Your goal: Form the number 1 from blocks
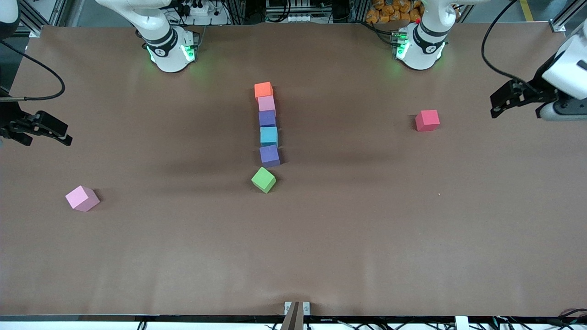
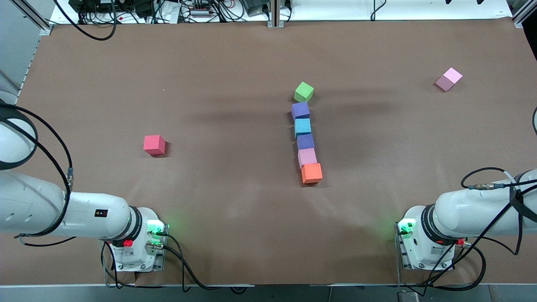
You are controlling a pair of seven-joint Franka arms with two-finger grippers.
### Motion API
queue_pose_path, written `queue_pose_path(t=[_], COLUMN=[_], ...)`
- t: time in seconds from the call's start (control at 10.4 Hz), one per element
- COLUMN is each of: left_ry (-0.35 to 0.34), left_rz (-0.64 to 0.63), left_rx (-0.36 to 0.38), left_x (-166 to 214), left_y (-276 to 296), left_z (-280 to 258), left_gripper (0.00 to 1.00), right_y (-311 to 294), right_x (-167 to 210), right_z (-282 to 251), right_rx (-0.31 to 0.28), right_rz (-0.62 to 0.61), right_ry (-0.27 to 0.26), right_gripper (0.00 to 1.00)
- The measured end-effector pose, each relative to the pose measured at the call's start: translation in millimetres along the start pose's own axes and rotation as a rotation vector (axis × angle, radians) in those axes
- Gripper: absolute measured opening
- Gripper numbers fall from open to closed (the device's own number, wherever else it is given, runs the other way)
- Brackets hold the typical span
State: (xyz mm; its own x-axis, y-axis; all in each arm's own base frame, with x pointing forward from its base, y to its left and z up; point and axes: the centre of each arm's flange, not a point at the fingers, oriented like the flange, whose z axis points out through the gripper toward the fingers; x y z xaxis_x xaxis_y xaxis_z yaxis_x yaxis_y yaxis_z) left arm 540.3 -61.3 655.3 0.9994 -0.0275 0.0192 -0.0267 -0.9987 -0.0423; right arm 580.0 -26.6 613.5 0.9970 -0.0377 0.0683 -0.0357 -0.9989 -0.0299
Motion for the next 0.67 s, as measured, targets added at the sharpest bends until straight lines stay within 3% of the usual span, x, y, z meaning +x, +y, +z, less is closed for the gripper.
queue_pose_path(t=[0.67], left_ry=[-0.007], left_rz=[0.001], left_rx=[-0.001], left_x=[1.2], left_y=[-0.2], left_z=[0.8], left_gripper=[1.0], right_y=[7.4], right_x=[2.4], right_z=[-4.7], right_rx=[-0.001], right_rz=[0.013], right_ry=[0.012], right_gripper=[1.0])
